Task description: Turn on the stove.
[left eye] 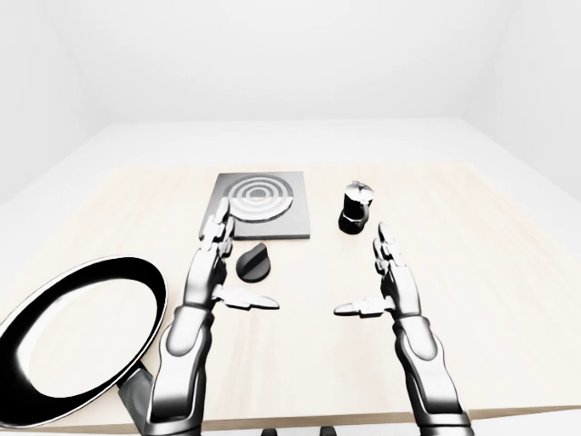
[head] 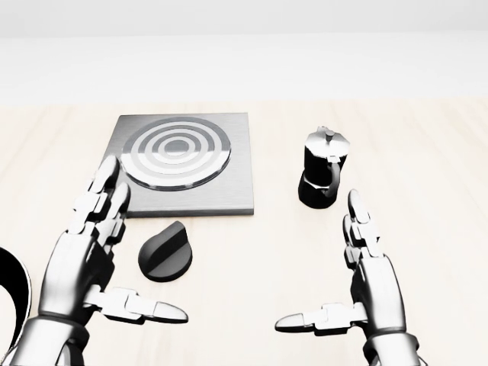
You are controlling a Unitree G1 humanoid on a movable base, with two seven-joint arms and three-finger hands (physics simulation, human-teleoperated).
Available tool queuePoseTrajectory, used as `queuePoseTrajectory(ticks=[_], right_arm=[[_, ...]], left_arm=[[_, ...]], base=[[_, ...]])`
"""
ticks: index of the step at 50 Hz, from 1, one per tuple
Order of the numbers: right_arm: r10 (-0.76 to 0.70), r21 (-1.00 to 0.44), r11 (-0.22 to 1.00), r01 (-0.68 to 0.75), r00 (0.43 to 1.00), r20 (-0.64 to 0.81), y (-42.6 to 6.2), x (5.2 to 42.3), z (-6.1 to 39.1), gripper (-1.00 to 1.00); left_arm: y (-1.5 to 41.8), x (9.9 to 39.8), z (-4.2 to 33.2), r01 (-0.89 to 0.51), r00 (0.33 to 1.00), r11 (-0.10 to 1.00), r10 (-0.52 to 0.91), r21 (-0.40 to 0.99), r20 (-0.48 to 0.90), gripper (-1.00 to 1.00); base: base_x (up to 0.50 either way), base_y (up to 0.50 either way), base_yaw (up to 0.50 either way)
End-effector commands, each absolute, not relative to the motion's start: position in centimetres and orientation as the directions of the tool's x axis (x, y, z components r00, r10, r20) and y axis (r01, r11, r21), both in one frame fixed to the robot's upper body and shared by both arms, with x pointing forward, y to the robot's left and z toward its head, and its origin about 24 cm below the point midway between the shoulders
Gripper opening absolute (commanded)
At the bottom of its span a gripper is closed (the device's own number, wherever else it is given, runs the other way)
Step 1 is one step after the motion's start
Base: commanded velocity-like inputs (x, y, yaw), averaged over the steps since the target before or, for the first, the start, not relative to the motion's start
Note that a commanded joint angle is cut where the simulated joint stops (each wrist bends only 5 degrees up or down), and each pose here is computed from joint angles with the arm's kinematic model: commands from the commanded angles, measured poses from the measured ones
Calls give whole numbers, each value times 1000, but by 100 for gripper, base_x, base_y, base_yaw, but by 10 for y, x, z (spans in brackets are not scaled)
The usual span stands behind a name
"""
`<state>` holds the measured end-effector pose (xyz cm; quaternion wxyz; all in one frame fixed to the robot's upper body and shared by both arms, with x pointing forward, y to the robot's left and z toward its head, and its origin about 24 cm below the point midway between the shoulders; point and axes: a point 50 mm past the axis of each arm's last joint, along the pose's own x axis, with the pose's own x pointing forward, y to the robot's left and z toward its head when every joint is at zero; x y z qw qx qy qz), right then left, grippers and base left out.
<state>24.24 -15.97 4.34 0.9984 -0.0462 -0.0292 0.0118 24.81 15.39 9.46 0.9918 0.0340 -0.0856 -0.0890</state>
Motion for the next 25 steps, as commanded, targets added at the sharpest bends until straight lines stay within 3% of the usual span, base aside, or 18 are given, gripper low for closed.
queuePoseTrajectory(ticks=[1, 25], right_arm=[[-1, -153, 988, 28, 985, 170, -162, 231, 70, 100], [-23, -211, 973, 90, 953, 301, -160, 197, 104, 100]], left_arm=[[163, 231, 131, 107, 937, 990, -130, 89, 323, 100], [166, 195, 171, 20, 853, 992, -80, 121, 516, 100]], base=[[0, 0, 0], [0, 0, 0]])
